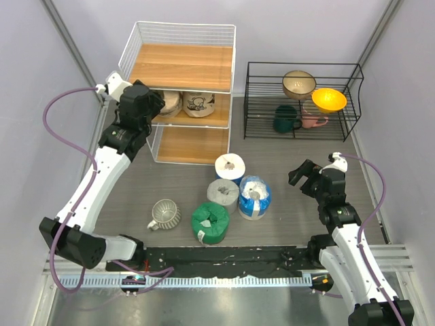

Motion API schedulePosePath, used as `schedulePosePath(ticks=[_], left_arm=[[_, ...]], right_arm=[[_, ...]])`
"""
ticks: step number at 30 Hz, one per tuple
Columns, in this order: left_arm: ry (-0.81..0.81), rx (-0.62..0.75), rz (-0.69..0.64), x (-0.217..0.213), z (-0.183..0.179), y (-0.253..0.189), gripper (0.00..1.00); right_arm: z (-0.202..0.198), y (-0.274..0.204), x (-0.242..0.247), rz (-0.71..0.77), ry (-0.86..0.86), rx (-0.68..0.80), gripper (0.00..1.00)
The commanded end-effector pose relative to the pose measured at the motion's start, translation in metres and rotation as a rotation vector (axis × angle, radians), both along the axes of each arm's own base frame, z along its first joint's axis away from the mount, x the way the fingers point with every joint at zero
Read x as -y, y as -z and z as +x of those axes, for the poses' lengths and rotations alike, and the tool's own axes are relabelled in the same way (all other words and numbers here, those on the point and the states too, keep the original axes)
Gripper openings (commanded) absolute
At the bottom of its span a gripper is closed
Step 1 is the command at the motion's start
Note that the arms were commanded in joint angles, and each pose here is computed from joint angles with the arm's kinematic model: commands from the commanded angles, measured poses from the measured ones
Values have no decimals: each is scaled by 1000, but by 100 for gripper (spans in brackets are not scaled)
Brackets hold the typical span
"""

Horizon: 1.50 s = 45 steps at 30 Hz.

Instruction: Place and organize the paper towels onto the shelf

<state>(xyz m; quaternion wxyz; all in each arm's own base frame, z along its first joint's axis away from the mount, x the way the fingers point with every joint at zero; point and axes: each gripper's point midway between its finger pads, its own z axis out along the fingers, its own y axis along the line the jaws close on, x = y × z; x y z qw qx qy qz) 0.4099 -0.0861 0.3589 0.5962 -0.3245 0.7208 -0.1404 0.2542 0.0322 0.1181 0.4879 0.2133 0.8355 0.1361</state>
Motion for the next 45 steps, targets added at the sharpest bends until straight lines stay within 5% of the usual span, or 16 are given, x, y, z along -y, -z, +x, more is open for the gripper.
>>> schedulePosePath(ticks=[1,45], left_arm=[[-4,127,-47,2,13,-31,50],[29,134,-112,7,1,-31,49]], right_arm=[[7,-14,0,-4,1,49,99],[6,-14,0,-3,3,48,99]])
